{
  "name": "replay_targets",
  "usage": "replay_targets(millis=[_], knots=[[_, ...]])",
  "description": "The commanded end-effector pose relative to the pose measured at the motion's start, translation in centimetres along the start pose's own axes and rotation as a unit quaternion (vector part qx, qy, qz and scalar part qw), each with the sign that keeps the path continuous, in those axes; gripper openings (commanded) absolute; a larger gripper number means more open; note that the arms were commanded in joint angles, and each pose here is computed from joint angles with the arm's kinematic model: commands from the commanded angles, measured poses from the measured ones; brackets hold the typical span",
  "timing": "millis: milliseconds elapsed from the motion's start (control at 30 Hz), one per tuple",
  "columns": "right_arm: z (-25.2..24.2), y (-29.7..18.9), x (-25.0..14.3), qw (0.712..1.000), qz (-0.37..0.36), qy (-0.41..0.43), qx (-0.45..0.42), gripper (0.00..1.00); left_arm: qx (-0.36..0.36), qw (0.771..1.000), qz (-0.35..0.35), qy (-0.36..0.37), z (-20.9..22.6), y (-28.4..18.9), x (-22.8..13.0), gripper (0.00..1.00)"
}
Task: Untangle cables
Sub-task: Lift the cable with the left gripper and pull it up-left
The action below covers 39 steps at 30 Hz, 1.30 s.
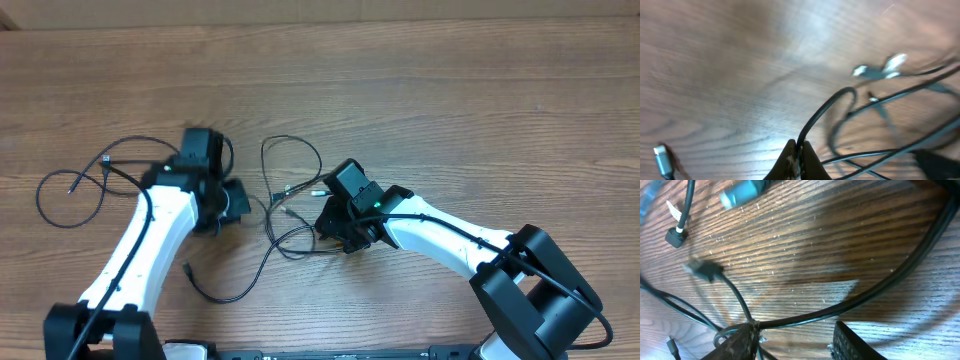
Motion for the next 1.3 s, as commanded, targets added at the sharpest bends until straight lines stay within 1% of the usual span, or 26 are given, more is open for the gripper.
replay_targets(millis=[0,167,200,433,533,633,767,833,900,1067,1200,1233,1267], knots=[[-0.2,0.2,0.0,1.0,0.0,-0.002,-0.003,0.46,-0.026,0.999,-0.045,0.005,-1.3,-3.3,1.8,0.04],[-0.2,0.2,-0.1,1.0,0.001,-0.002,-0.005,0.47,-0.042,0.996,-0.082,0.009,-2.3,-5.7,3.5,0.04],[-0.2,0.2,-0.1,1.0,0.001,-0.002,-0.005,0.49,-0.045,0.995,-0.09,0.012,-2.5,-6.3,3.9,0.04],[-0.2,0.2,-0.1,1.0,0.001,-0.002,-0.004,0.54,-0.071,0.986,-0.148,0.031,-4.2,-12.4,6.2,0.04],[-0.2,0.2,-0.1,1.0,0.001,-0.002,-0.004,0.56,-0.102,0.977,-0.176,0.06,-5.4,-15.7,6.6,0.04],[-0.2,0.2,-0.1,1.0,0.001,-0.002,-0.004,0.57,-0.146,0.963,-0.206,0.088,-6.7,-19.2,6.8,0.04],[-0.2,0.2,-0.1,1.0,0.001,-0.002,-0.005,0.6,-0.182,0.944,-0.256,0.102,-7.6,-23.4,6.7,0.04],[-0.2,0.2,-0.1,1.0,0.001,-0.002,-0.005,0.62,-0.192,0.933,-0.285,0.107,-7.8,-25.7,6.6,0.04],[-0.3,0.2,-0.1,1.0,0.001,-0.001,-0.006,0.65,-0.209,0.911,-0.336,0.116,-7.9,-29.2,6.2,0.04],[-0.3,0.2,-0.1,1.0,0.001,-0.001,-0.006,0.69,-0.237,0.867,-0.419,0.129,-7.9,-34.0,5.0,0.04],[-0.3,0.2,-0.1,1.0,0.001,-0.001,-0.006,0.73,-0.251,0.826,-0.485,0.141,-7.6,-37.6,3.7,0.04],[-0.3,0.2,-0.1,1.0,0.001,-0.001,-0.006,0.74,-0.252,0.806,-0.515,0.147,-7.3,-39.3,3.1,0.04],[-0.3,0.2,-0.1,1.0,0.001,-0.001,-0.006,0.75,-0.247,0.798,-0.531,0.143,-7.0,-39.9,2.9,0.04]])
Point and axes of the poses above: each gripper's point midway between its finger pads, its own y axis out along the fingers, its own z axis along the line the jaws close on, x = y × z, the point moved 5 cm from there along -y, back along the fingers, and after that the axes turned 3 degrees about y, right-handed, at the moved point
